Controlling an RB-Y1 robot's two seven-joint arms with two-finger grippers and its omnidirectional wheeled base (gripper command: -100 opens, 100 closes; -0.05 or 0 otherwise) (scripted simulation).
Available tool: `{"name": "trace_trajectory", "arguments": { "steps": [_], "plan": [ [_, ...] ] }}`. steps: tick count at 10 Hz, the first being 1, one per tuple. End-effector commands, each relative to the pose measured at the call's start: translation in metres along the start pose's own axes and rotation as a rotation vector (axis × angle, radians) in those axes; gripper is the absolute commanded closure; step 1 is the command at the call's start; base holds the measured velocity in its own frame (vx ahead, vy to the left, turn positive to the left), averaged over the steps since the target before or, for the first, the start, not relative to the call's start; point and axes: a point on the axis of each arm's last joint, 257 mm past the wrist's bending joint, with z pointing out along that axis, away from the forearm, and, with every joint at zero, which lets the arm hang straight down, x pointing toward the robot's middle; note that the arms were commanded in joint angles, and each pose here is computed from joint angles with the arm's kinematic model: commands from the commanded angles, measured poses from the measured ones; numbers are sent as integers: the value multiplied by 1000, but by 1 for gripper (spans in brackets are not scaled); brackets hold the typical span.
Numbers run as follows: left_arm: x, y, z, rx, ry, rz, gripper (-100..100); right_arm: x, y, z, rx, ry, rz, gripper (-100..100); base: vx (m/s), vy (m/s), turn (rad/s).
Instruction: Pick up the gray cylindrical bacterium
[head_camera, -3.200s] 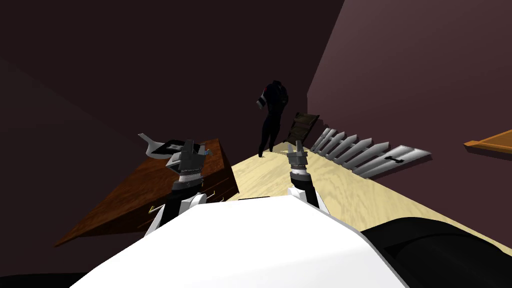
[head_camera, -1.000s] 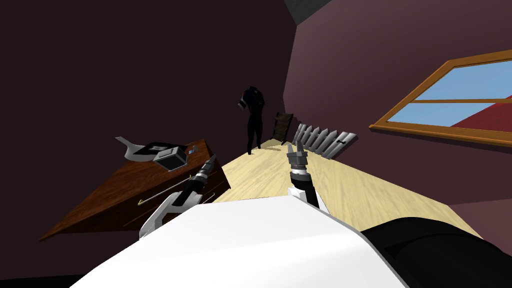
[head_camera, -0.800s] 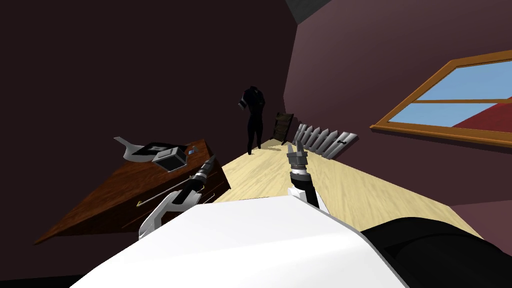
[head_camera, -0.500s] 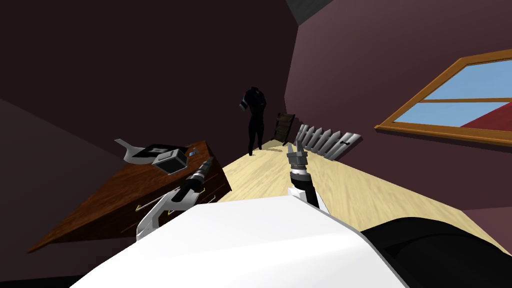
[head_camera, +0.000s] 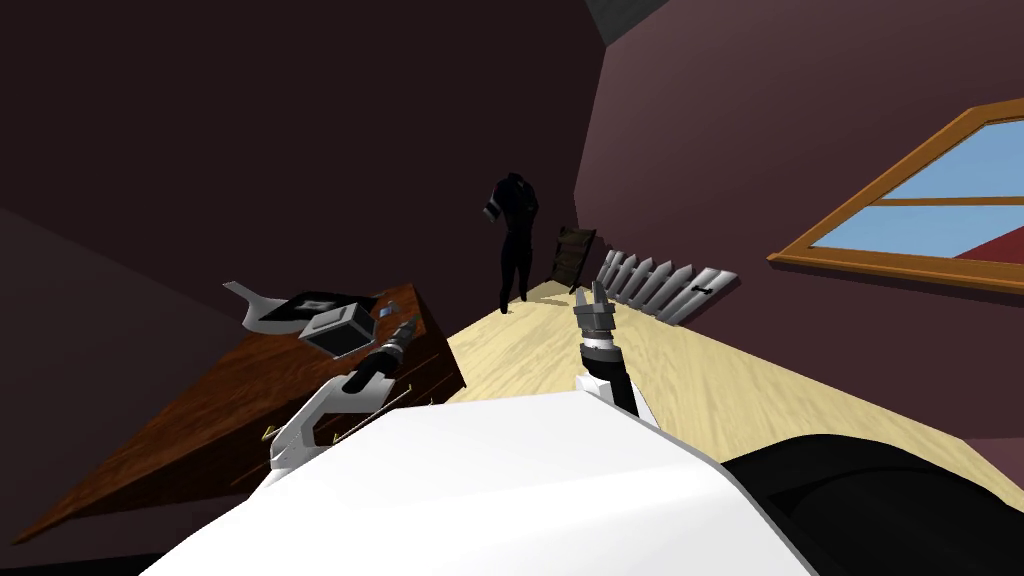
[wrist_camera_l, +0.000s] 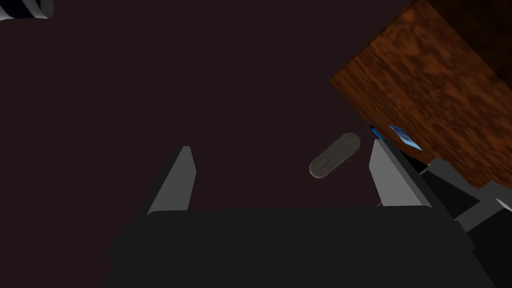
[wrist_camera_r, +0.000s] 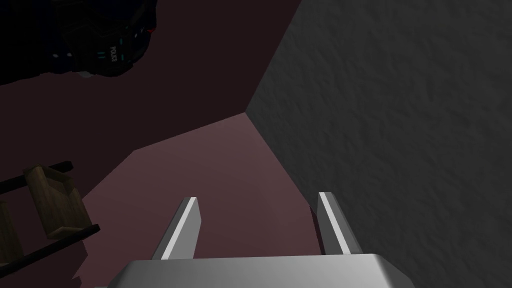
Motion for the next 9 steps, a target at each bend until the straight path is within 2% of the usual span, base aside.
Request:
{"name": "trace_trajectory", "arguments": {
  "steps": [1, 5, 6, 8, 9],
  "plan": [
    [-9, 14, 3, -52, -12, 16, -100, 0, 0, 0, 0, 0, 0, 0, 140, 85, 36],
    [-33, 37, 9, -141, -42, 42, -100, 0, 0, 0, 0, 0, 0, 0, 161, 104, 23],
    [-44, 43, 10, -167, -56, 52, -100, 0, 0, 0, 0, 0, 0, 0, 196, 120, 32],
    [-52, 44, 12, -177, -68, 57, -100, 0, 0, 0, 0, 0, 0, 0, 152, 137, 0],
    [-50, 44, 11, -172, -64, 56, -100, 0, 0, 0, 0, 0, 0, 0, 62, 50, -7]
  ]
}}
